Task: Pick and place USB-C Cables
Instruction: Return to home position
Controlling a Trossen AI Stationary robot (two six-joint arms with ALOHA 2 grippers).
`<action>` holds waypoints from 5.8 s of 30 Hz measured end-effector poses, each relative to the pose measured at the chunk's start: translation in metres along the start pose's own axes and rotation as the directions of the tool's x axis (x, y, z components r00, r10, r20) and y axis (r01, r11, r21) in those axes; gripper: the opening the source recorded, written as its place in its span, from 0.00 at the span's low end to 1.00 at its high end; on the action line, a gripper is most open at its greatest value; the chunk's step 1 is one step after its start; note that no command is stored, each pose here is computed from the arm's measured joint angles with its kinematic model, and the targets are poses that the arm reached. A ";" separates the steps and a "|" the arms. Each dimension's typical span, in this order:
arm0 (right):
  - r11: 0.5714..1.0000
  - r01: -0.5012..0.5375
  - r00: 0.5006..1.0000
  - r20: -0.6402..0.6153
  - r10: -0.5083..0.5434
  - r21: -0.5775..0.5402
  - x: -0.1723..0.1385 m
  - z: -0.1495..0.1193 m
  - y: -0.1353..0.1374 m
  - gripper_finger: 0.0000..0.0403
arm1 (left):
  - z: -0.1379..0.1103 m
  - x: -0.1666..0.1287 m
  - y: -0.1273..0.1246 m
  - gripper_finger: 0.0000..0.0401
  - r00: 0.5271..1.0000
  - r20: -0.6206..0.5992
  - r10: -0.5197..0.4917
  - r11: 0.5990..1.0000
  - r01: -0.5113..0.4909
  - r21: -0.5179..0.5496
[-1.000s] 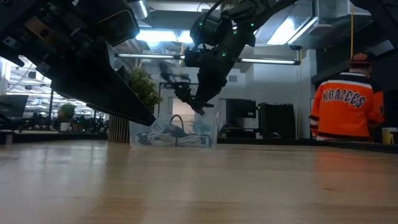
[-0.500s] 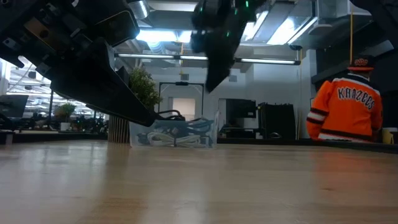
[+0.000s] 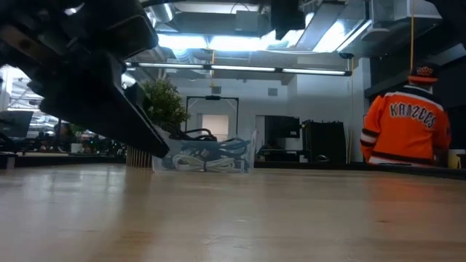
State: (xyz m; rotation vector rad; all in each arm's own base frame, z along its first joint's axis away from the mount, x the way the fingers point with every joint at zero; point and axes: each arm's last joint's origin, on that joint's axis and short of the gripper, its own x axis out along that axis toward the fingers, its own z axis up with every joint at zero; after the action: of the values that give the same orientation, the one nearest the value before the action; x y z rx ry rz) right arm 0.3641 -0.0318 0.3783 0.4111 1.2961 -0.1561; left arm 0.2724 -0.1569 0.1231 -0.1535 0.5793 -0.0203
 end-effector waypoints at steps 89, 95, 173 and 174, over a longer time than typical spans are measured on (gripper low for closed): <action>0.813 -0.079 0.374 0.739 0.560 -0.577 0.118 -0.313 -0.057 0.36 | -0.040 -0.179 0.137 0.22 0.833 0.551 -0.054 0.993 0.104 -0.059; 0.781 -0.088 0.358 0.712 0.604 -0.618 0.133 -0.318 -0.060 0.36 | -0.039 -0.179 0.137 0.22 0.832 0.552 -0.054 0.985 0.134 -0.107; 0.796 -0.096 0.221 0.767 0.603 -0.598 0.129 -0.315 -0.075 0.36 | -0.039 -0.179 0.137 0.22 0.834 0.550 -0.052 0.982 0.142 -0.122; 0.799 -0.095 0.221 0.771 0.598 -0.593 0.129 -0.315 -0.075 0.36 | -0.039 -0.179 0.137 0.22 0.834 0.550 -0.052 0.982 0.142 -0.122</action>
State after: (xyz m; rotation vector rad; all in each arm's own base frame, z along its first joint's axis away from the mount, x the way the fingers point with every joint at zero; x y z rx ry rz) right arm 0.0908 0.0340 0.1726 0.1420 -0.0566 0.2900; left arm 0.0978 -0.0162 0.1674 -0.3320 -0.0042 -0.0284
